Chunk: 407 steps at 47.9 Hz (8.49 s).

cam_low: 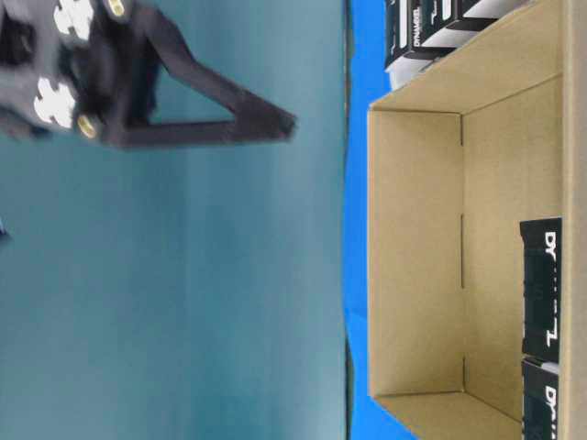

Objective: Pick the box from inside the cardboard box.
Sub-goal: 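Move the right gripper over the cardboard box toward the black boxes, then lower the right gripper and grasp the right-hand black box, then lift the black box up out of the cardboard box, then carry the held black box right over the white tray, then lower the black box into the tray's lower-right slot and open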

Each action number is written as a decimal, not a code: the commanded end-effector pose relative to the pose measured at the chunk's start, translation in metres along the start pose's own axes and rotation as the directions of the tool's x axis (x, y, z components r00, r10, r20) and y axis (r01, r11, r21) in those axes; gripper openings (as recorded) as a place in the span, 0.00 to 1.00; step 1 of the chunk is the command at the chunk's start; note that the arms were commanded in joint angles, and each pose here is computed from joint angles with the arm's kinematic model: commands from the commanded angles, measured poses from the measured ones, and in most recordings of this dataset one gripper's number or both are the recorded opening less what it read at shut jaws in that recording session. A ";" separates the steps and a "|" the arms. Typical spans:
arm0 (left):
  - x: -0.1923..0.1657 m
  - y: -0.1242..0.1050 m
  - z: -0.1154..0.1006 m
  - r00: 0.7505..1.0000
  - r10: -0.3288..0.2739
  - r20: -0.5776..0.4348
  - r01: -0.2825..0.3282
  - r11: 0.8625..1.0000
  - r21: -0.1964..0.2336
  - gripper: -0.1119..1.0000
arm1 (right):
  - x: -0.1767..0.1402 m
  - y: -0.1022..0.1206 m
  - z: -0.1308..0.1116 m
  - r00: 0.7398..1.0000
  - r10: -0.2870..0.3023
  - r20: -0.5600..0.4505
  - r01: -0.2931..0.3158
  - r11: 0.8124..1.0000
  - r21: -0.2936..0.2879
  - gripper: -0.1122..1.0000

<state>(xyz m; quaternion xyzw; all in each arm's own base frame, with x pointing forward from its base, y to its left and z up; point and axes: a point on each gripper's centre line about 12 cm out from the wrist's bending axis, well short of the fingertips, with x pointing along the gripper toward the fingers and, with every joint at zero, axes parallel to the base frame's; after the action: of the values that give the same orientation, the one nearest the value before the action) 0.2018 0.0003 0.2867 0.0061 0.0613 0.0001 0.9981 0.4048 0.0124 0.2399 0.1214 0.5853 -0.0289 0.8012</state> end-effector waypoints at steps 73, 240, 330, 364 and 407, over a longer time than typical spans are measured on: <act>0.002 0.001 0.008 1.000 0.003 -0.011 -0.004 1.000 -0.011 0.06 | 0.085 0.024 0.038 0.971 0.229 -0.071 -0.236 0.967 -0.097 0.99; 0.002 0.001 0.005 1.000 0.005 -0.018 -0.005 1.000 -0.014 0.06 | 0.133 0.010 0.035 0.999 0.048 -0.010 -0.048 0.936 -0.349 0.99; 0.001 0.000 0.001 0.999 0.001 -0.052 -0.001 1.000 -0.012 0.06 | -0.071 0.035 -0.065 0.993 0.121 -0.010 -0.121 0.971 -0.207 0.66; 0.001 0.000 0.001 0.999 0.001 -0.054 -0.001 1.000 -0.012 0.06 | -0.014 0.033 -0.169 0.988 0.110 -0.110 -0.127 0.978 -0.167 0.66; 0.001 0.003 0.002 0.999 0.013 -0.051 -0.013 1.000 -0.014 0.06 | 0.056 0.019 -0.194 0.993 0.092 -0.076 -0.101 0.987 -0.121 0.66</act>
<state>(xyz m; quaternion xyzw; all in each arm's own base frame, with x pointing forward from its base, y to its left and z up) 0.2006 0.0022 0.2781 -0.0013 0.0995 0.0058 0.9950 0.2435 0.0811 0.1362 0.0973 0.6065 0.0534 0.7873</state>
